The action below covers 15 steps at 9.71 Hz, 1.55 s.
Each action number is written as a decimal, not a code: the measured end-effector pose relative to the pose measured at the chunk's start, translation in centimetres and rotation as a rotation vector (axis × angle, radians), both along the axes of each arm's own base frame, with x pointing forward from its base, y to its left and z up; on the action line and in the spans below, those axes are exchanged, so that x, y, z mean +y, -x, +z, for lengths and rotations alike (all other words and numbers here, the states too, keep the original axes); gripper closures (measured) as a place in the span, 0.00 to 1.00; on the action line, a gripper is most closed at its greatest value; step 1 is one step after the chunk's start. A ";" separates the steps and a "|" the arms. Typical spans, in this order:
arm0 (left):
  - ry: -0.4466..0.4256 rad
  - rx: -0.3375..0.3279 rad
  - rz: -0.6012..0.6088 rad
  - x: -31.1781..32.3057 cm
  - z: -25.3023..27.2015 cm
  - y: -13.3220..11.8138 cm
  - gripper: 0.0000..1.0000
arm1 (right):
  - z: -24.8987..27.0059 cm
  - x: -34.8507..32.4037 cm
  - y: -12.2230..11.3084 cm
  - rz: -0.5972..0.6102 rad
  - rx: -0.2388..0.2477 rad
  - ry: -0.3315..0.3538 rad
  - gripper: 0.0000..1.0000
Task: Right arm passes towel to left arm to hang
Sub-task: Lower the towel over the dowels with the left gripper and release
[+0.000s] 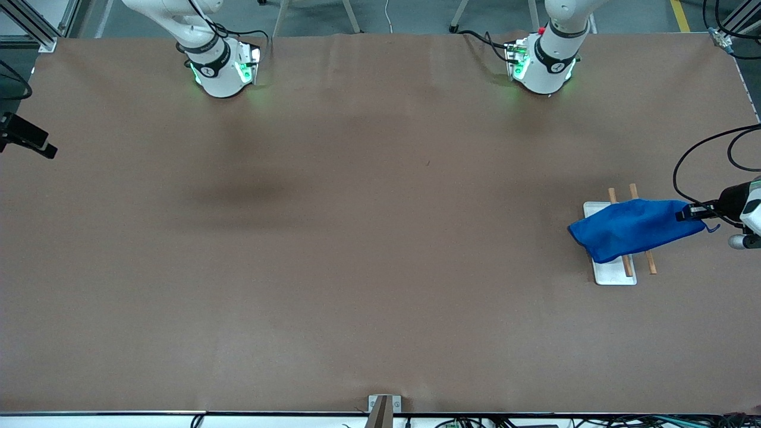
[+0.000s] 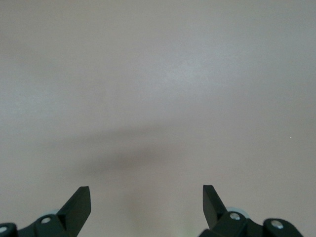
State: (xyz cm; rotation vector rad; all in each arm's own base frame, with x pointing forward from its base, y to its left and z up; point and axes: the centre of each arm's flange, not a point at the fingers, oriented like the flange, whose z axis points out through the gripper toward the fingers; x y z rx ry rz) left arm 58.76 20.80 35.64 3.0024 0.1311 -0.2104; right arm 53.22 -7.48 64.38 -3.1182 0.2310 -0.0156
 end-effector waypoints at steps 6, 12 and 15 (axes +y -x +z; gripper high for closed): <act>0.000 0.011 0.021 2.0 -2.2 0.4 0.85 | 0.0 -0.7 0.1 -0.014 0.000 0.000 0.00; -0.077 -0.069 -0.054 -0.1 2.6 -1.7 0.00 | 0.0 -1.0 0.2 -0.019 0.000 0.000 0.00; -0.102 -0.171 -0.096 -2.6 8.1 -3.6 0.00 | 0.0 -1.1 0.2 -0.020 0.000 0.000 0.00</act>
